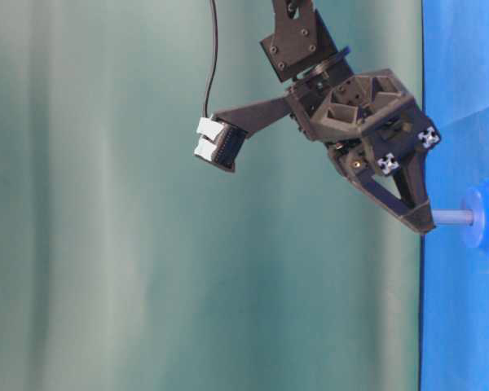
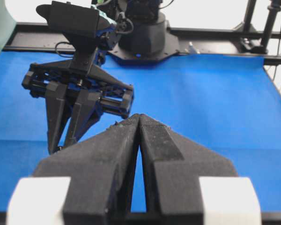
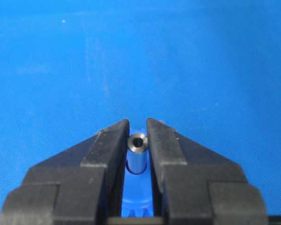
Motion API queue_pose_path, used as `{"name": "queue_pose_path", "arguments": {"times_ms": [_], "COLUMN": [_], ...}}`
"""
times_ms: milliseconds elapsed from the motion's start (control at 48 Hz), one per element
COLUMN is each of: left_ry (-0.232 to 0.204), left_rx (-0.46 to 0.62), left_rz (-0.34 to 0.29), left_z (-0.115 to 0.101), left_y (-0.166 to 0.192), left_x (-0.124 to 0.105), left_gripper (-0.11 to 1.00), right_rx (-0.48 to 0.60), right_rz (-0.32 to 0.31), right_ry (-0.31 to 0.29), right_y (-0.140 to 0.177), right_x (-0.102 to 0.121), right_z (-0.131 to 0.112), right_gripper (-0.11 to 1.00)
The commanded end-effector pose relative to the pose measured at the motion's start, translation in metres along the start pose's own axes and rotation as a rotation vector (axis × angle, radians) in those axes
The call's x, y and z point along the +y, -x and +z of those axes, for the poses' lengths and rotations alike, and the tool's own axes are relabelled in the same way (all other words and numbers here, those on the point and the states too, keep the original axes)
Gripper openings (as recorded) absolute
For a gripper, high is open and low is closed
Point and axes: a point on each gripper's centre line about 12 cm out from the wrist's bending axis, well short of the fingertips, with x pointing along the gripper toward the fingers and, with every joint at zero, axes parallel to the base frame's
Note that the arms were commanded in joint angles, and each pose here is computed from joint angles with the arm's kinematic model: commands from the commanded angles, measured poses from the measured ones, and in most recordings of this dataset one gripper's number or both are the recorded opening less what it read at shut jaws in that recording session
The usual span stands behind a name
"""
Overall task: Insert the shaft placed at a random location into the center hole of the small gear at another random location.
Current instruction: 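Lower the shaft into the gear's center hole with the right gripper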
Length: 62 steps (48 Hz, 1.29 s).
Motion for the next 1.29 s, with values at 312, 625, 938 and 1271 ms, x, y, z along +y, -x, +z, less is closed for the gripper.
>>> {"name": "queue_pose_path", "arguments": {"times_ms": [312,625,938,1271], "left_ry": [-0.001,-0.001,-0.001,0.000], "left_rx": [-0.009,-0.008,-0.009,-0.006], "left_rz": [-0.002,-0.002,-0.002,0.000], "left_z": [0.003,0.003,0.003,0.002], "left_y": [-0.001,-0.001,-0.001,-0.001], "left_x": [0.000,0.000,0.000,0.000], "left_gripper": [0.00,0.00,0.00,0.00], "right_rx": [-0.014,0.006,0.017,0.034], "right_rz": [-0.008,-0.012,-0.009,-0.005], "right_ry": [-0.012,-0.015,-0.009,-0.006], "right_y": [-0.012,-0.017,-0.016,-0.016], "right_x": [-0.001,-0.002,0.000,0.001], "right_z": [-0.006,-0.014,-0.016,-0.019], "right_gripper": [0.03,0.03,0.03,0.07]}}
